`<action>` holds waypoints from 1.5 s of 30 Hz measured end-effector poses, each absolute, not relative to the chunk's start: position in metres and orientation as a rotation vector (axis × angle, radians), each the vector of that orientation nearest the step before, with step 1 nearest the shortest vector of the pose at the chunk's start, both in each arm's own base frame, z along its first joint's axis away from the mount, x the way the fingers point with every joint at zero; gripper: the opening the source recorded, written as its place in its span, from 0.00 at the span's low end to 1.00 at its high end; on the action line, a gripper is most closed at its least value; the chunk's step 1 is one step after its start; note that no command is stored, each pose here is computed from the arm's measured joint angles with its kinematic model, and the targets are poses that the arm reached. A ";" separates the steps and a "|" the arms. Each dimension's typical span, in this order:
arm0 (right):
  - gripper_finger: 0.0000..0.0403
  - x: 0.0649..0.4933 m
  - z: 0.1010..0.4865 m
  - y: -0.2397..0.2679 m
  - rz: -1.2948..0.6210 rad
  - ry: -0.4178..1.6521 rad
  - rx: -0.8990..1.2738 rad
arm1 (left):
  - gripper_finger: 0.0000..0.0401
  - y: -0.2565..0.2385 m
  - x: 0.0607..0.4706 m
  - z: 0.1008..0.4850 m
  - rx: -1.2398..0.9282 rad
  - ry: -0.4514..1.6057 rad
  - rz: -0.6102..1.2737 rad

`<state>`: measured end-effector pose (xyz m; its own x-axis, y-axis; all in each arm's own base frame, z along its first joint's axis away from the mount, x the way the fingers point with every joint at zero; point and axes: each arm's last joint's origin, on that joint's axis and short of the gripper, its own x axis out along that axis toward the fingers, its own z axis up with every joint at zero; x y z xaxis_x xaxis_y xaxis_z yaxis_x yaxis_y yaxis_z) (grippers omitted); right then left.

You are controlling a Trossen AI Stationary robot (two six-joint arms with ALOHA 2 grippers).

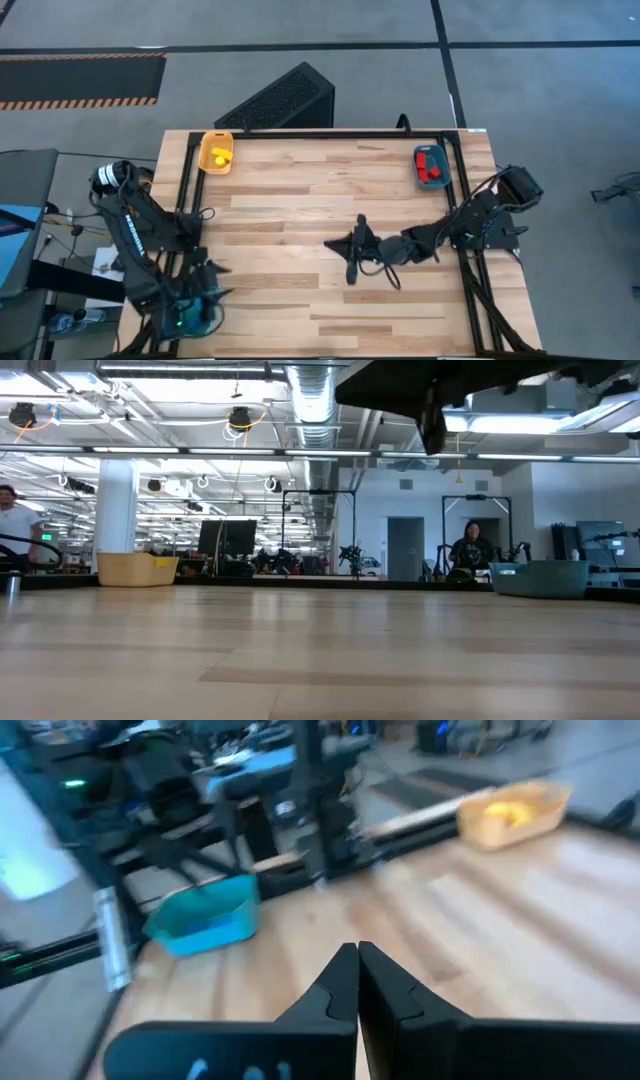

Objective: Sort & place blocks by color
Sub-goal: Return to Home Position

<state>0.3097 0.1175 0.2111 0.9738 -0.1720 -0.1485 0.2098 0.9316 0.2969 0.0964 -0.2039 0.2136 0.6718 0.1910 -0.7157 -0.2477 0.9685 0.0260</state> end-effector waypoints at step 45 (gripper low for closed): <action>0.03 0.147 0.238 0.009 -0.017 -0.163 -0.072 | 0.38 0.001 0.156 0.224 0.092 0.020 0.334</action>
<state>0.1466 0.0090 0.2383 0.9866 -0.0114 0.1627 0.0232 0.9972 -0.0705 0.1555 0.0012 0.2241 0.9446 0.3282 -0.0046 -0.3263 0.9406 0.0939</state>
